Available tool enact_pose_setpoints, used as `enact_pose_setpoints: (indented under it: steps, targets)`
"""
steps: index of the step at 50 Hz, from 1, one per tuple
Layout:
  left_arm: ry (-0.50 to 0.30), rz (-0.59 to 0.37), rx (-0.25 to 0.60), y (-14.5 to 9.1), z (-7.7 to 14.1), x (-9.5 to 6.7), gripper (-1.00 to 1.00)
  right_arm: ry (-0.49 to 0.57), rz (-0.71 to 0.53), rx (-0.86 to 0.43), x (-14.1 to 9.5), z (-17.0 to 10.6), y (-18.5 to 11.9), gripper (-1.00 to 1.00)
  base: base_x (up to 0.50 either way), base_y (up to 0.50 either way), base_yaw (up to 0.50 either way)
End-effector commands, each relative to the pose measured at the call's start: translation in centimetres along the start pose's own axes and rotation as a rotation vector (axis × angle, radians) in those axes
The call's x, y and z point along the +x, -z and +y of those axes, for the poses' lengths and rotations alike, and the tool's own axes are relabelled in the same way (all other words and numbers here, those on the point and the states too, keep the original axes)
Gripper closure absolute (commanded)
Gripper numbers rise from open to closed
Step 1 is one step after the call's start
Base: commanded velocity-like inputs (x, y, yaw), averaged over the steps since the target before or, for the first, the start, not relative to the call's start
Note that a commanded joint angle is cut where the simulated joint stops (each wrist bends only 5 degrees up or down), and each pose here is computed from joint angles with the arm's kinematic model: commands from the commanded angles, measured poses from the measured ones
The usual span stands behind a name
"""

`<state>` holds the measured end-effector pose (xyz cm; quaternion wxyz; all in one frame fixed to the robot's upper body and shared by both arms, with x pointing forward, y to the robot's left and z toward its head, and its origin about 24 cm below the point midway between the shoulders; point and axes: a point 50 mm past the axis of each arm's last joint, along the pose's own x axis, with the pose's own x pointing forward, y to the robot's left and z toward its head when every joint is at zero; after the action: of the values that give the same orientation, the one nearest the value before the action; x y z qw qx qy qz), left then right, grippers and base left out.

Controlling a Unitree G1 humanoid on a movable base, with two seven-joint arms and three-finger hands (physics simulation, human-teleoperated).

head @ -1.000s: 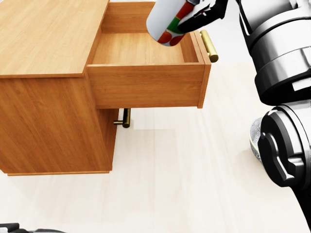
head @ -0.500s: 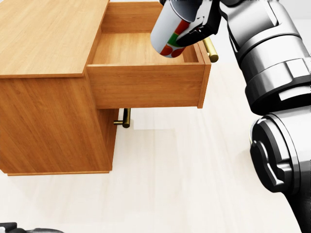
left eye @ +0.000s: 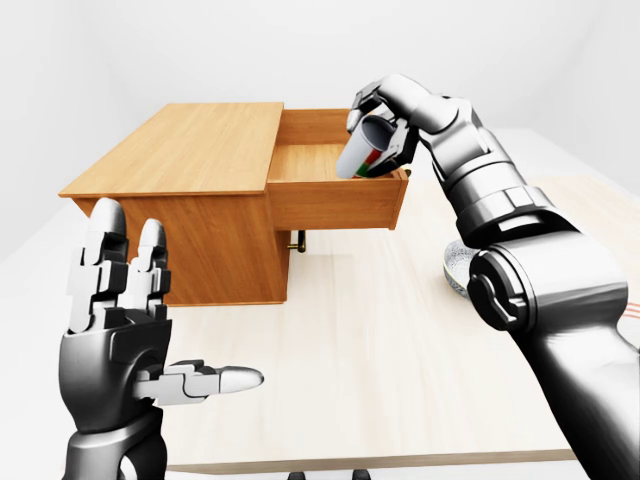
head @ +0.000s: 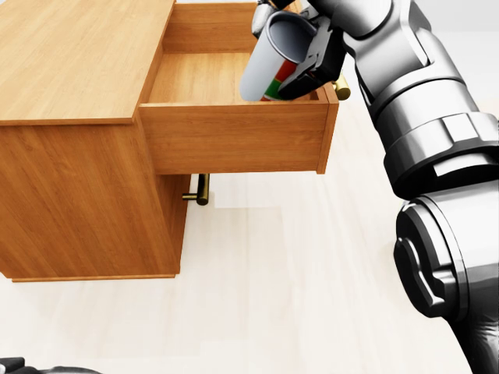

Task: Put the ketchup in the top drawer of the cabinet.

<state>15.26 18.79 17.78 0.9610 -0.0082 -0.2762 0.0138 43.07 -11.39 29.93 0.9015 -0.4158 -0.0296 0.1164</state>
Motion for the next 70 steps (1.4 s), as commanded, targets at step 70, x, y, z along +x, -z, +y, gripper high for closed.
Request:
enact_pose_setpoints:
  steps: [70]
  targets:
    - [0.006, -0.017, 0.003, -0.8, -0.1, -0.5, -1.0, 0.142, -0.252, -0.267, -6.7, -8.0, -3.7, -1.0, 0.0, 0.0, 0.0]
